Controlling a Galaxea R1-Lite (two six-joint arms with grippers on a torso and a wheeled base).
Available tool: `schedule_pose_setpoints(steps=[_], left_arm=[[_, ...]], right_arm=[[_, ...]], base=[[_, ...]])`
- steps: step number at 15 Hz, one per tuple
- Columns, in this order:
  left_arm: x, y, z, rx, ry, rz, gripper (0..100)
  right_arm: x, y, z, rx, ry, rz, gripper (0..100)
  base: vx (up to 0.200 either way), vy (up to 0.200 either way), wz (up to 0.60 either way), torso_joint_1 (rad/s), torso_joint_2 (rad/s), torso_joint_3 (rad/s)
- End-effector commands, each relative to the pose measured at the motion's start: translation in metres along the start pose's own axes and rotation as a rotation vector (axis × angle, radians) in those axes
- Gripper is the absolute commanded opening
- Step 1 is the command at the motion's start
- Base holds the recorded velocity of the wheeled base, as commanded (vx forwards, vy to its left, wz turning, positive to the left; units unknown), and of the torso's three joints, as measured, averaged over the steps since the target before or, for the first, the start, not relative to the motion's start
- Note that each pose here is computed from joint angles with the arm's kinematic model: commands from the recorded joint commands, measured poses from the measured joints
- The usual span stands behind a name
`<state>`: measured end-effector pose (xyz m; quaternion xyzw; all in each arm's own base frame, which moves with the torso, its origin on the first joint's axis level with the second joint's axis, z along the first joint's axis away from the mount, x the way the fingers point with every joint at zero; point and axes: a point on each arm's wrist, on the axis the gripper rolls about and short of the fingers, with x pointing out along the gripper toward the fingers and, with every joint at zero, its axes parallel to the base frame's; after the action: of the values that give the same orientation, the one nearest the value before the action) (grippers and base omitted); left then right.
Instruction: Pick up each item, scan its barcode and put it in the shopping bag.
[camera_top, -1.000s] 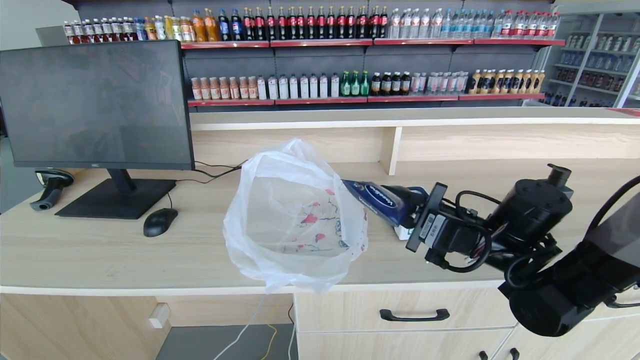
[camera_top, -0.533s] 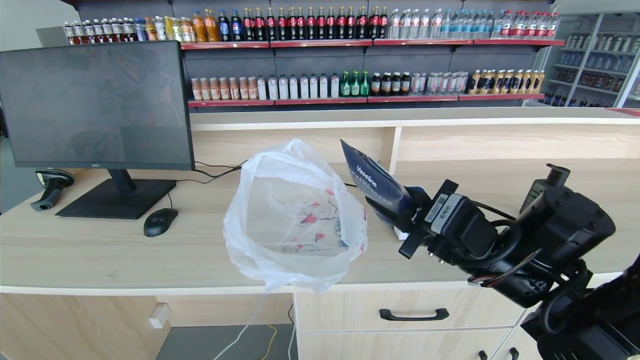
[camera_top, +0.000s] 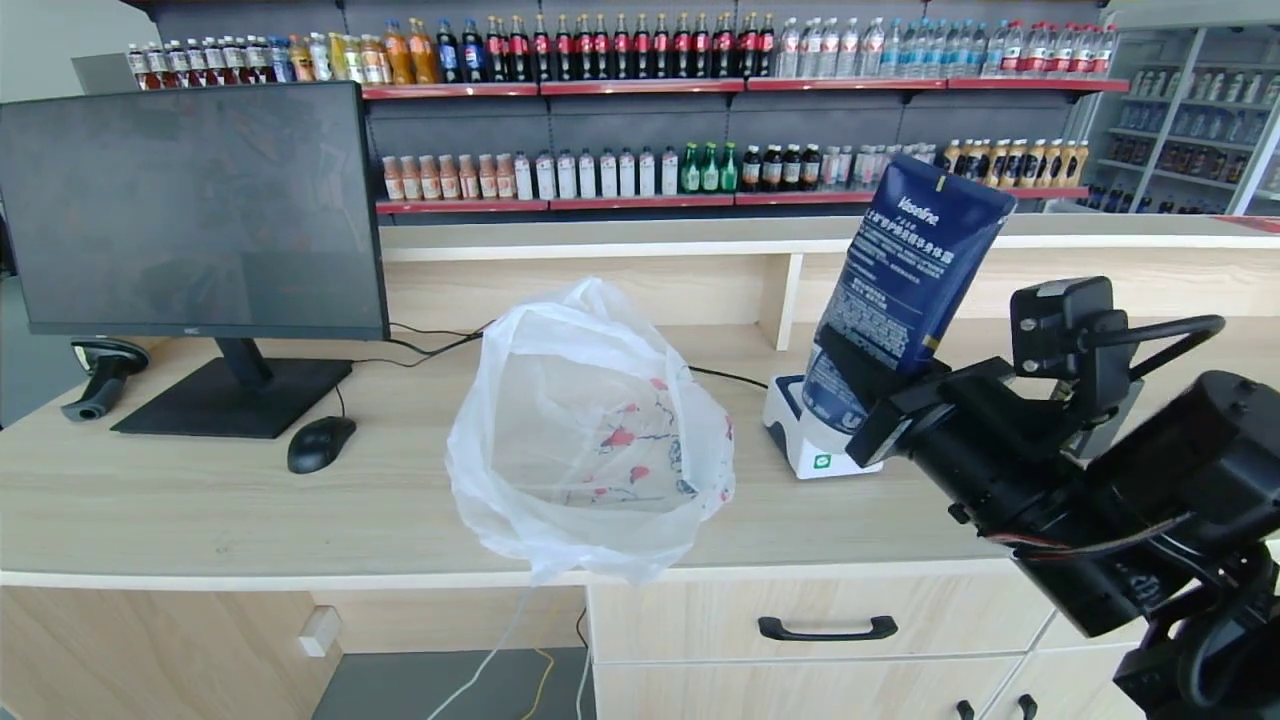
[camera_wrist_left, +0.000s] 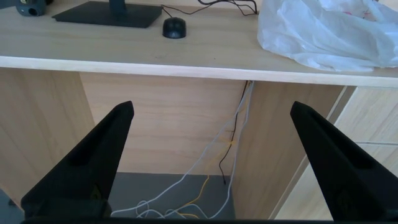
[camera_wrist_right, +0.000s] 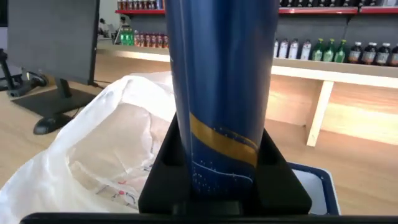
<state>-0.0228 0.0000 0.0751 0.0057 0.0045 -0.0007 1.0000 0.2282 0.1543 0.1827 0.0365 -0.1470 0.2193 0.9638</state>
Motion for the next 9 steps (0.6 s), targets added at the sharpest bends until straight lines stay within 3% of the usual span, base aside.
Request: schedule_pose_setpoints(steps=[1, 6, 8, 9], left_arm=[[0.000, 0.000, 0.000, 0.002, 0.000, 0.000, 100], [0.000, 0.000, 0.000, -0.004, 0.000, 0.000, 100], [0.000, 0.000, 0.000, -0.005, 0.000, 0.000, 100], [0.000, 0.000, 0.000, -0.005, 0.000, 0.000, 100]], right_arm=[[0.002, -0.006, -0.013, -0.001, 0.044, -0.040, 0], [-0.004, -0.007, -0.021, 0.012, 0.083, -0.041, 0], [-0.003, -0.006, -0.022, 0.014, 0.089, -0.041, 0], [-0.002, -0.006, -0.025, 0.018, 0.095, -0.043, 0]], base=[[0.000, 0.000, 0.00, 0.000, 0.00, 0.000], [0.000, 0.000, 0.00, 0.000, 0.00, 0.000], [-0.200, 0.000, 0.00, 0.002, 0.00, 0.000], [0.000, 0.000, 0.00, 0.000, 0.00, 0.000]])
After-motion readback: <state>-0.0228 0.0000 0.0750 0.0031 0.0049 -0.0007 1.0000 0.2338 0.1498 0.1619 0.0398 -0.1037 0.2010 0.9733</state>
